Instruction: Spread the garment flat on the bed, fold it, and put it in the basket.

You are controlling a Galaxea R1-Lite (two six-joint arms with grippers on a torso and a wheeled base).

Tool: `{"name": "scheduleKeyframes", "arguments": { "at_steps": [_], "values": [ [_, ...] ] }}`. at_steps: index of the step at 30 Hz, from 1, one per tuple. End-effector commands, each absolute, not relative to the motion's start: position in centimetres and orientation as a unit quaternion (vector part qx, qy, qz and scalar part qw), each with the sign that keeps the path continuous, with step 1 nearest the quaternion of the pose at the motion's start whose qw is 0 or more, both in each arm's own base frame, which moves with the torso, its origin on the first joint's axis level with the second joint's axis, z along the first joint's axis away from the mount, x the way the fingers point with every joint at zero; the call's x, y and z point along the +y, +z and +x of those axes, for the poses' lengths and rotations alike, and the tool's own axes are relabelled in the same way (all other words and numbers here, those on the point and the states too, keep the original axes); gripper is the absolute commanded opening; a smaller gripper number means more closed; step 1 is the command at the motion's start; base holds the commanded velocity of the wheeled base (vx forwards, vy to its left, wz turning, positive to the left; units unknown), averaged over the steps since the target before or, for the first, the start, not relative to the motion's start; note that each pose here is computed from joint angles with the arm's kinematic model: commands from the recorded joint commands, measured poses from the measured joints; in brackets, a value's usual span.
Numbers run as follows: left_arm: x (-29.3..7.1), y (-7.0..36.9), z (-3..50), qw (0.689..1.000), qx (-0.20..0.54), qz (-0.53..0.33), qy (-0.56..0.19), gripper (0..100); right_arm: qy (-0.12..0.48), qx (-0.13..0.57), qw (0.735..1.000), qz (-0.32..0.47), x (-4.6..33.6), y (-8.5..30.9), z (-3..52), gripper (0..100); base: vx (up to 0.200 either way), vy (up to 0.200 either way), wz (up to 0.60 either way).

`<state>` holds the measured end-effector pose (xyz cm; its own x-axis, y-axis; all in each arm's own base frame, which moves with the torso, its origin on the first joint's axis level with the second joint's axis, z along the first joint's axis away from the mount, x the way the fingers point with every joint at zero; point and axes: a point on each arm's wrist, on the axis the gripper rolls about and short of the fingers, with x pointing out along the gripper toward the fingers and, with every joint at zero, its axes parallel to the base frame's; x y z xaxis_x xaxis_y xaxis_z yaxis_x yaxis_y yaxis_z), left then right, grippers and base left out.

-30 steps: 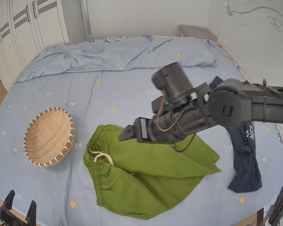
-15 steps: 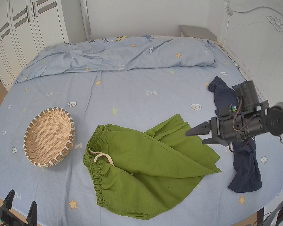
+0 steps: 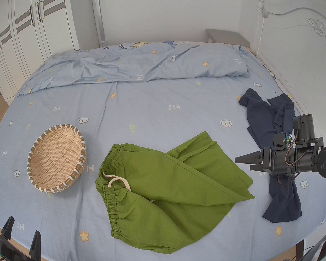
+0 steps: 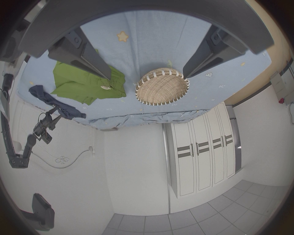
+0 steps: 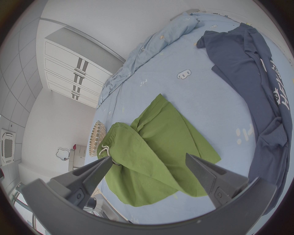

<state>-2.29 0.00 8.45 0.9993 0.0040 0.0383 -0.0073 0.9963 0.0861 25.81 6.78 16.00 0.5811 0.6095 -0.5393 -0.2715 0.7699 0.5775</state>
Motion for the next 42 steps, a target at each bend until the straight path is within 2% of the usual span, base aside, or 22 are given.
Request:
{"name": "scheduleKeyframes", "arguments": {
  "at_steps": [1,2,3,6,7,8,9,10,13,14,20,23,27,36,39,42],
  "values": [
    [0.1,15.9,-5.1,0.983,-0.183,-0.005,-0.001,100,0.255,0.379,0.862,0.223,6.7,16.0,25.7,100,0.000,0.000,0.00],
    [0.5,20.3,-5.9,0.977,-0.201,-0.069,-0.035,100,0.255,0.379,0.861,0.223,6.7,16.0,25.8,100,0.000,0.000,0.00],
    [0.7,22.1,-5.0,0.980,-0.157,-0.108,-0.065,100,0.255,0.378,0.861,0.223,6.7,16.0,25.8,100,0.000,0.000,0.00],
    [0.5,21.9,-2.6,0.986,0.016,-0.118,-0.118,100,0.259,0.382,0.859,0.221,6.9,15.9,25.7,100,0.000,0.000,0.00],
    [0.2,21.5,-1.6,0.980,0.058,-0.117,-0.151,100,0.259,0.383,0.859,0.221,6.9,15.8,25.7,100,0.000,0.000,0.00],
    [0.1,21.4,-1.4,0.978,0.066,-0.117,-0.157,100,0.259,0.383,0.859,0.221,6.9,15.8,25.7,100,0.000,0.000,0.00],
    [-1.0,20.5,1.7,0.950,0.168,-0.137,-0.223,100,0.258,0.382,0.859,0.222,6.9,15.8,25.7,100,0.000,0.000,0.00],
    [-1.6,19.8,3.0,0.934,0.213,-0.157,-0.239,100,0.258,0.383,0.859,0.222,6.9,15.8,25.7,100,0.000,0.000,0.00],
    [-2.7,19.1,5.4,0.905,0.263,-0.216,-0.254,100,0.260,0.384,0.858,0.221,7.0,15.8,25.6,100,0.000,0.000,0.00],
    [-3.3,18.5,7.0,0.887,0.290,-0.241,-0.265,100,0.260,0.387,0.857,0.221,7.0,15.6,25.5,100,0.000,0.000,0.00],
    [-4.9,13.5,10.7,0.800,0.419,-0.258,-0.343,100,0.262,0.389,0.856,0.217,7.3,15.6,25.3,100,0.000,0.000,0.00],
    [-5.1,10.4,10.8,0.772,0.455,-0.200,-0.396,100,0.266,0.387,0.857,0.211,7.4,15.7,25.1,100,0.000,0.000,0.00],
    [-5.2,7.7,11.5,0.752,0.480,-0.131,-0.432,100,0.271,0.383,0.860,0.200,7.4,15.7,24.8,100,0.000,0.000,0.00],
    [-5.5,6.9,14.3,0.748,0.489,-0.119,-0.432,100,0.282,0.374,0.862,0.194,7.6,16.3,24.0,100,0.000,0.000,0.00],
    [-4.5,7.2,16.1,0.766,0.478,-0.143,-0.405,100,0.284,0.368,0.864,0.194,7.6,16.6,23.7,100,0.000,0.000,0.00],
    [-4.0,7.1,17.1,0.769,0.478,-0.157,-0.394,100,0.286,0.366,0.864,0.193,7.6,16.7,23.6,100,0.000,0.000,0.00]
  ]
}}
